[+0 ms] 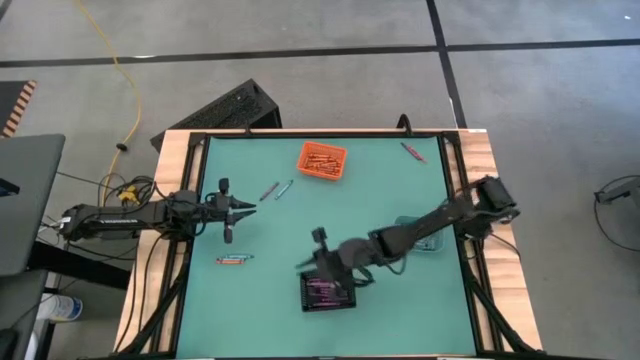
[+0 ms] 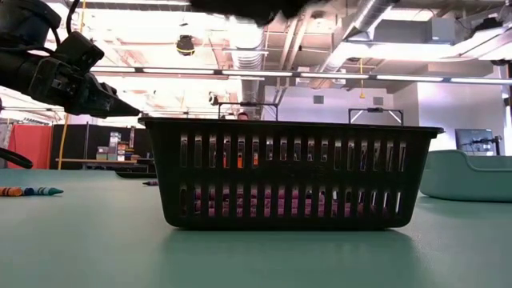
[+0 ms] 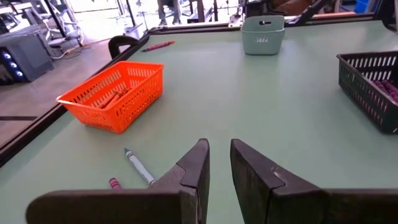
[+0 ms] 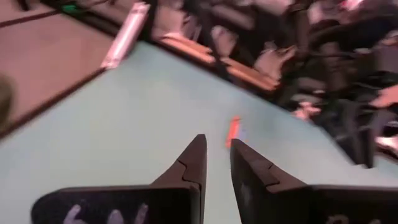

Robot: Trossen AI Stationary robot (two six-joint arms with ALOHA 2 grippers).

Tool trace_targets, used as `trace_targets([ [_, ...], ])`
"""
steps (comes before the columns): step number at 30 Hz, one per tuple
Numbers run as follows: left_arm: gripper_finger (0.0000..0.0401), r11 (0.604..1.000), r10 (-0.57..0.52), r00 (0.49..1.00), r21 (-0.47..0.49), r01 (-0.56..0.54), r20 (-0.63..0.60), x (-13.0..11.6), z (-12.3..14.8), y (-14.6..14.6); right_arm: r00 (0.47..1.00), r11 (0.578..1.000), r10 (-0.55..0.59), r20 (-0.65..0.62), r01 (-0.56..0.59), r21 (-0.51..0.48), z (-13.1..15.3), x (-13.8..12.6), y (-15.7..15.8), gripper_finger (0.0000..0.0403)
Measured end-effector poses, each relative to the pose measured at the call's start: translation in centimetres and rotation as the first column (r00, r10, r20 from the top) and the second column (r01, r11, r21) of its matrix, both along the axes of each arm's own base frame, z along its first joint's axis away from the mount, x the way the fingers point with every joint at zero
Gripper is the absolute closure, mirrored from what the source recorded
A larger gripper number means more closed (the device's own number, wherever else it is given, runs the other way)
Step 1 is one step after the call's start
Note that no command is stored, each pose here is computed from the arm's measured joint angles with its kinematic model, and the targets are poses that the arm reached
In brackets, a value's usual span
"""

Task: Sort crayons
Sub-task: Put the blue crayon into the blue bin

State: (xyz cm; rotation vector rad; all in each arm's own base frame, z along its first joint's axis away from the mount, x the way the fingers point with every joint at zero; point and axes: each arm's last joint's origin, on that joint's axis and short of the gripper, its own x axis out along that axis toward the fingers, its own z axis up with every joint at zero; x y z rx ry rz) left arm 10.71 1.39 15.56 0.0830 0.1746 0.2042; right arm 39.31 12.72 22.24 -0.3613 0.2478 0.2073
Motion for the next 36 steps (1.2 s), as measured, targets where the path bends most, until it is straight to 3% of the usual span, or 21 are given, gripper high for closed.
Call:
trace_targets([
  [5,0.0347,1.000,0.000,1.000,0.000,0.000,0.000,0.0,0.0,0.0,0.998,0.998,-0.063,-0.020,0.062,-0.018,-2.6,3.8,-4.0,0.0330],
  [9,0.0347,1.000,0.000,1.000,0.000,0.000,0.000,0.0,0.0,0.0,0.980,0.996,-0.093,-0.178,0.088,-0.032,-3.7,7.2,-8.4,0.0330],
  [18,0.0347,1.000,0.002,1.000,0.001,-0.002,0.000,0.0,0.0,0.0,0.837,0.977,-0.178,-0.517,0.089,-0.192,-4.9,11.9,-16.9,0.0330],
  [28,0.0347,1.000,0.002,1.000,0.001,-0.002,0.000,0.0,0.0,0.0,0.826,0.953,-0.186,-0.532,0.019,-0.303,-6.6,14.7,-21.1,0.0330],
  [36,0.0347,1.000,0.003,1.000,0.001,-0.003,0.000,0.0,0.0,0.0,0.809,0.936,-0.176,-0.562,-0.040,-0.351,-6.7,14.8,-22.5,0.0330],
])
